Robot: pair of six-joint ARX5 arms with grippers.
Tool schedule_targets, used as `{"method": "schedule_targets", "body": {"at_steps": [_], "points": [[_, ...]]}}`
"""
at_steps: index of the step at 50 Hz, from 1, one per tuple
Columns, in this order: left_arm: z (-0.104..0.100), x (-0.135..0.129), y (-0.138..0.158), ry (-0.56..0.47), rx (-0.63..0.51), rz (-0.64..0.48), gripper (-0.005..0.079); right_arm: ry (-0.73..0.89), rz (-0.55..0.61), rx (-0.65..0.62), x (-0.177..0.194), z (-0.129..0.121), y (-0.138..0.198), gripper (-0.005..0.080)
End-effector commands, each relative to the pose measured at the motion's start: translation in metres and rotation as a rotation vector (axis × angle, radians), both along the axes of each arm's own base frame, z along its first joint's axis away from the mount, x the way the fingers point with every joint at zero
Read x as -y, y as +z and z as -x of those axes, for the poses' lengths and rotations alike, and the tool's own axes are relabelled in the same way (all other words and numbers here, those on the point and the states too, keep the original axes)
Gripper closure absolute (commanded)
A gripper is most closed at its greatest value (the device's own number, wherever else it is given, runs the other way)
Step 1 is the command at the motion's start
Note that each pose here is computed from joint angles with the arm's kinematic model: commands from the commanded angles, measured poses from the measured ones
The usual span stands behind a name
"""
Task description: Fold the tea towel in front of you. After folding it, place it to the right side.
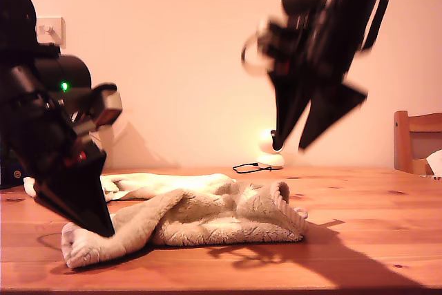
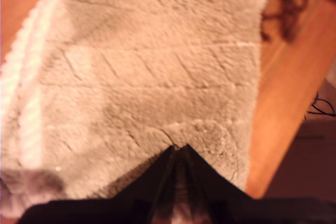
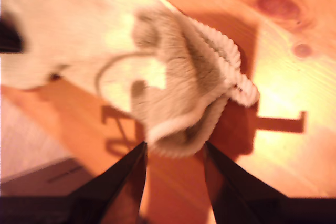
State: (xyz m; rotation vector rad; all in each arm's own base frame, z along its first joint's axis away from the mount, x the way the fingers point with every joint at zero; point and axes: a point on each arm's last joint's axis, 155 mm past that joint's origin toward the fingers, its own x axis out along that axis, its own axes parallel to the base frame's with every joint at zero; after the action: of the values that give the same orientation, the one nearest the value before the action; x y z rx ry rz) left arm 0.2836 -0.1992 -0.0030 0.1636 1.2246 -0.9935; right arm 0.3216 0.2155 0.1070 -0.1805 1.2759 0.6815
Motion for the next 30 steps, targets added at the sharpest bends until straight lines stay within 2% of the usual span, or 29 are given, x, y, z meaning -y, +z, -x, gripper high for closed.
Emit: {"method": "schedule_targets", "body": {"at_steps": [1, 13, 30], "points": [[0.015, -0.001, -0.024, -0.008, -0.077, -0.028, 0.0707, -0.001, 0.016, -0.035, 0.0, 0.005, -0.009, 0.0447], [0.021, 0.004, -0.037, -0.029, -0.101, -0.038, 0.0707, -0.01, -0.001, -0.022, -0.01, 0.002, -0.009, 0.0446], [0.021, 0.004, -0.037, -0.029, -0.102, -0.038, 0.0706, -0.007, 0.031, -0.086, -0.013, 0.007, -0.036, 0.0447]]}}
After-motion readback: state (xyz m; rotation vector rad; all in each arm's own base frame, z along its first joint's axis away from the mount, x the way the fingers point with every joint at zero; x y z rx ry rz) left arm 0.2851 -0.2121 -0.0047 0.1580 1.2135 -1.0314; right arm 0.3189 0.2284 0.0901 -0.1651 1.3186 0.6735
